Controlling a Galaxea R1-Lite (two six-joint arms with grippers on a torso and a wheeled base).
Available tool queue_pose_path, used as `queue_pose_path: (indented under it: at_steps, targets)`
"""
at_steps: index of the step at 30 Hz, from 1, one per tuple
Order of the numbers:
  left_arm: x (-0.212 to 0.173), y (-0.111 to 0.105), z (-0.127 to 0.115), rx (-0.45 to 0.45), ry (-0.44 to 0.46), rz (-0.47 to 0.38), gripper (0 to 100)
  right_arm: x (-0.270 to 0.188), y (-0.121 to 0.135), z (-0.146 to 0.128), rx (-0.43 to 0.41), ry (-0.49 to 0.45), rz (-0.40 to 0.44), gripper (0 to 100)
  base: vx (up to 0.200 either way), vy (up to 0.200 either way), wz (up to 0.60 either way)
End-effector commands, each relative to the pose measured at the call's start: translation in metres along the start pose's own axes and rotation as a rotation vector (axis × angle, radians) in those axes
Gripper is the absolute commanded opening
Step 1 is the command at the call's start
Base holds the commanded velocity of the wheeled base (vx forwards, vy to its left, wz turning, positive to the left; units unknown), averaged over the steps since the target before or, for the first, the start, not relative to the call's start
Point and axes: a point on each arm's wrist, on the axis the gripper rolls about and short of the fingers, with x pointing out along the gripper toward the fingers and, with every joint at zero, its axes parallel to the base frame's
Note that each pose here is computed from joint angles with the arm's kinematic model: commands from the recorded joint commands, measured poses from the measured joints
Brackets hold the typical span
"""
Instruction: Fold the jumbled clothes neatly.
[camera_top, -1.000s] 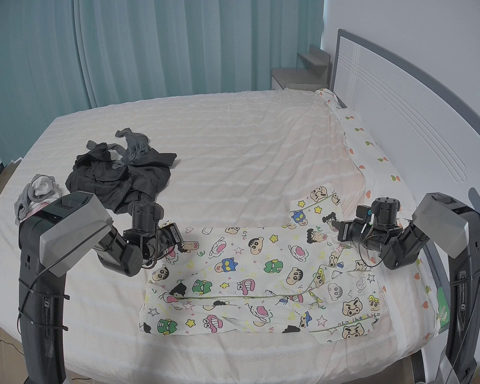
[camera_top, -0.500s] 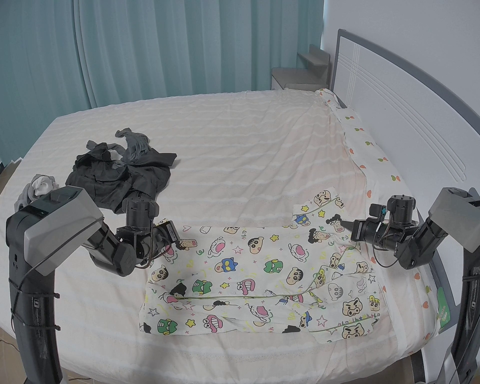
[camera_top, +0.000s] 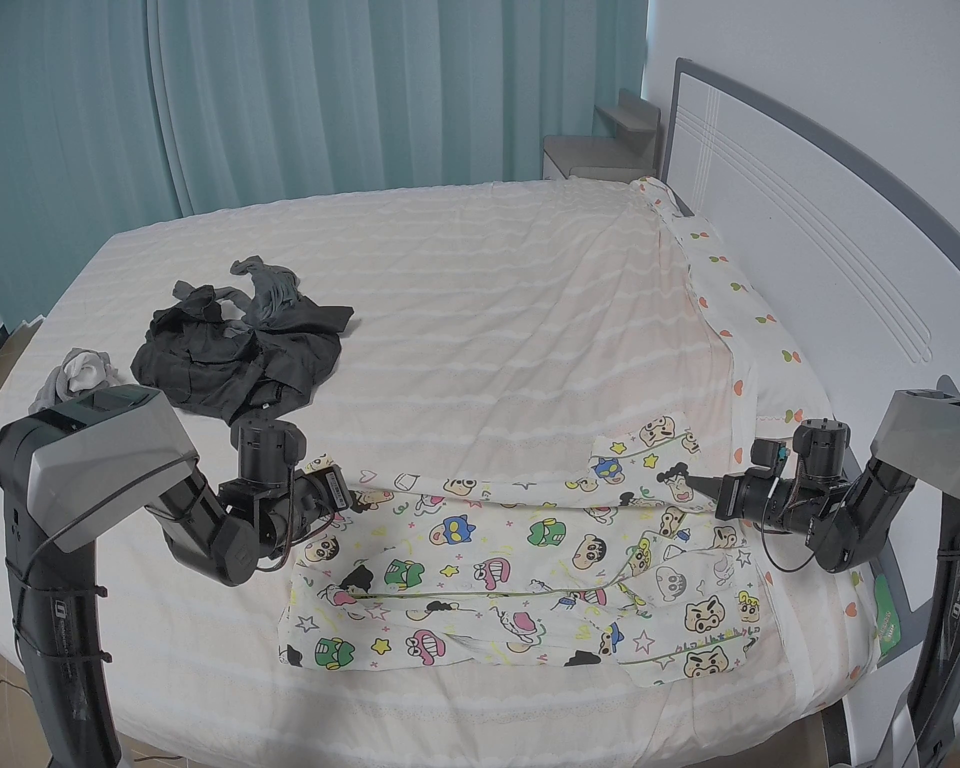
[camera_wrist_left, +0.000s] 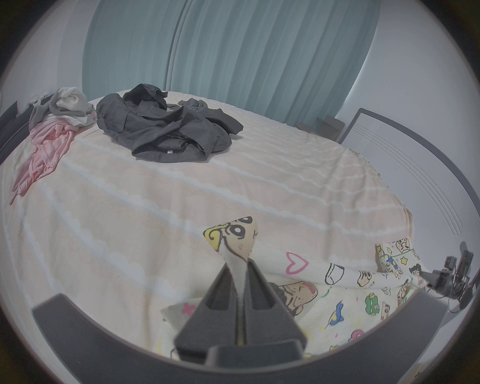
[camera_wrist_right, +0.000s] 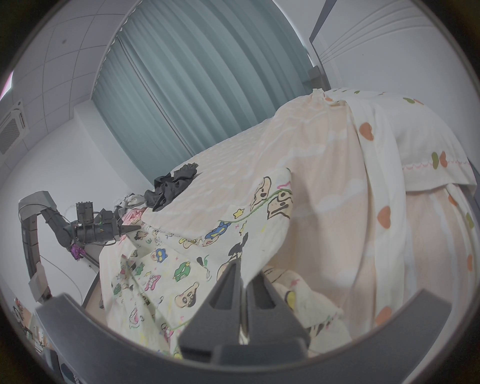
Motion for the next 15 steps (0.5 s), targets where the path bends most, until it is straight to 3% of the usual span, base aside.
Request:
queue_pose_path:
  at_steps: [1,7,15]
  targets:
    - [-0.012,0.004,-0.005,0.011,0.007,-0.001,0,-0.02,0.011,-0.001,0.008,0.02,0.03,0,0.0,0.0,0.0]
    - [-0.022,0.007,-0.01,0.018,0.022,-0.001,0,-0.032,0.012,-0.018,-0.018,0.077,0.04,0,0.0,0.0,0.0]
    - [-0.041,0.016,-0.025,0.048,0.115,-0.03,0,-0.05,0.012,-0.042,-0.037,0.159,0.054,0,0.0,0.0,0.0]
